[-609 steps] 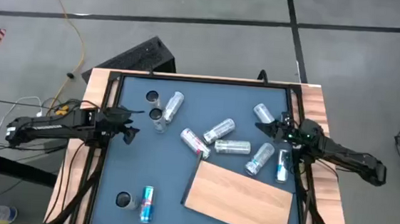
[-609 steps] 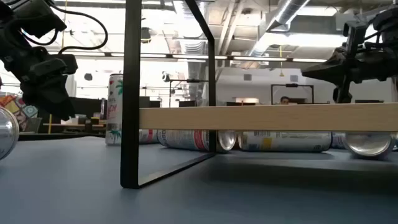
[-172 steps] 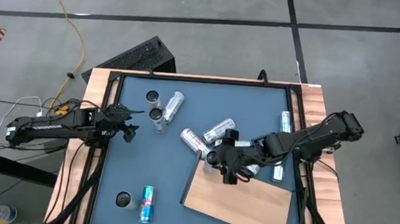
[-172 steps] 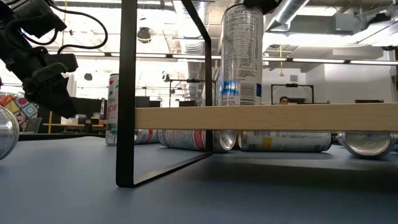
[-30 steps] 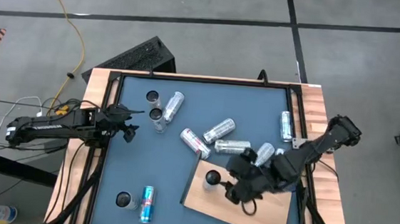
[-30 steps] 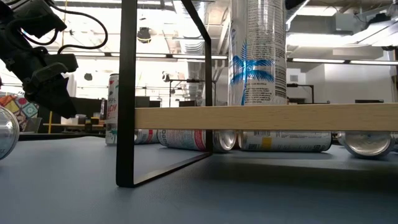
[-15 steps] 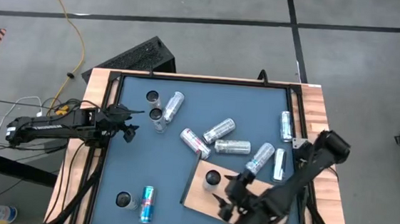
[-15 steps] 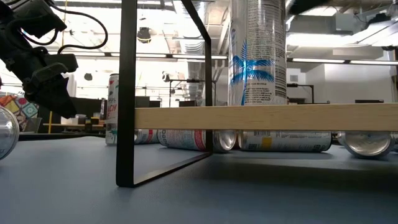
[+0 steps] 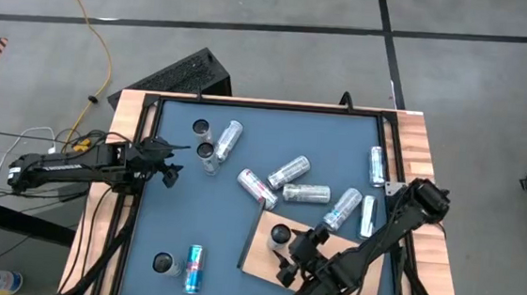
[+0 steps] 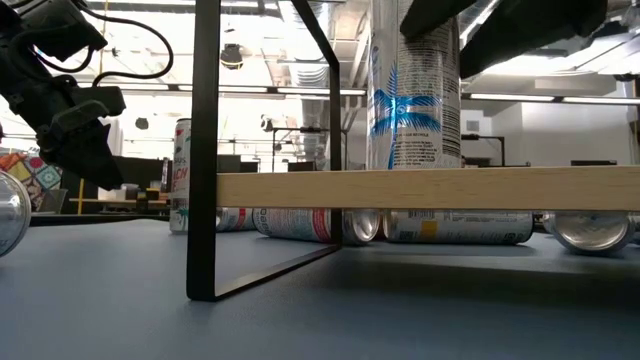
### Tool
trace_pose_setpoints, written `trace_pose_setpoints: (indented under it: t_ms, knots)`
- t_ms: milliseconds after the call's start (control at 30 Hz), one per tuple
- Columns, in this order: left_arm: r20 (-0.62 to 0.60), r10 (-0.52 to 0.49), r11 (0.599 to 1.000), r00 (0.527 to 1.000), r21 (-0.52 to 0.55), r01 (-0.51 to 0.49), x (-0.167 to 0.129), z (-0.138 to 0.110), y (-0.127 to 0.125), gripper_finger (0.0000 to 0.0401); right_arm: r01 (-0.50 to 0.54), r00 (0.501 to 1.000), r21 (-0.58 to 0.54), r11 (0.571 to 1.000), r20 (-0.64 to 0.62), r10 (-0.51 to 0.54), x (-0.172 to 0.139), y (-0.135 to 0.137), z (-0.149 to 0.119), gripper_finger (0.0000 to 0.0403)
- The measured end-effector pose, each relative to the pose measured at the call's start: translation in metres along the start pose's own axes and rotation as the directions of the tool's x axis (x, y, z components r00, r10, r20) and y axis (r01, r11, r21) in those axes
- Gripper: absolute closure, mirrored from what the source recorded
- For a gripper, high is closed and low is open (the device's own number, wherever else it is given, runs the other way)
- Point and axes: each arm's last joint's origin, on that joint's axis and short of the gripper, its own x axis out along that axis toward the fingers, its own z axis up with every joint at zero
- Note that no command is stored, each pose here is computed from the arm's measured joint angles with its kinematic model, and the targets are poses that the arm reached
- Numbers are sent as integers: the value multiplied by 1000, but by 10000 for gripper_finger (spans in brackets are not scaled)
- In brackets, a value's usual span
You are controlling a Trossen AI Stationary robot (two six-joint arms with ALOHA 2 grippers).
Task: Place canned beverage on shelf
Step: Put the top white blue soda can on the shelf
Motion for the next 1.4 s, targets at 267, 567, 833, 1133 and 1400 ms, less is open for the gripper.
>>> trace_pose_setpoints:
  t_ms: [267,567,833,1133,1400]
  knots:
    - [0,0,1000,1000,0,0,0,0,0,131,44,997,-29,999,57,-43,9,-3,9,57]
    - [0,0,1000,1000,0,0,0,0,0,131,49,996,-11,999,73,-48,13,-3,12,91]
    - [0,0,1000,1000,0,0,0,0,0,131,35,998,-91,995,61,-29,10,-1,10,176]
    - [0,0,1000,1000,0,0,0,0,0,131,-42,996,-256,966,63,60,-8,9,0,190]
    - [0,0,1000,1000,0,0,0,0,0,131,-129,987,-334,934,44,152,-16,19,0,190]
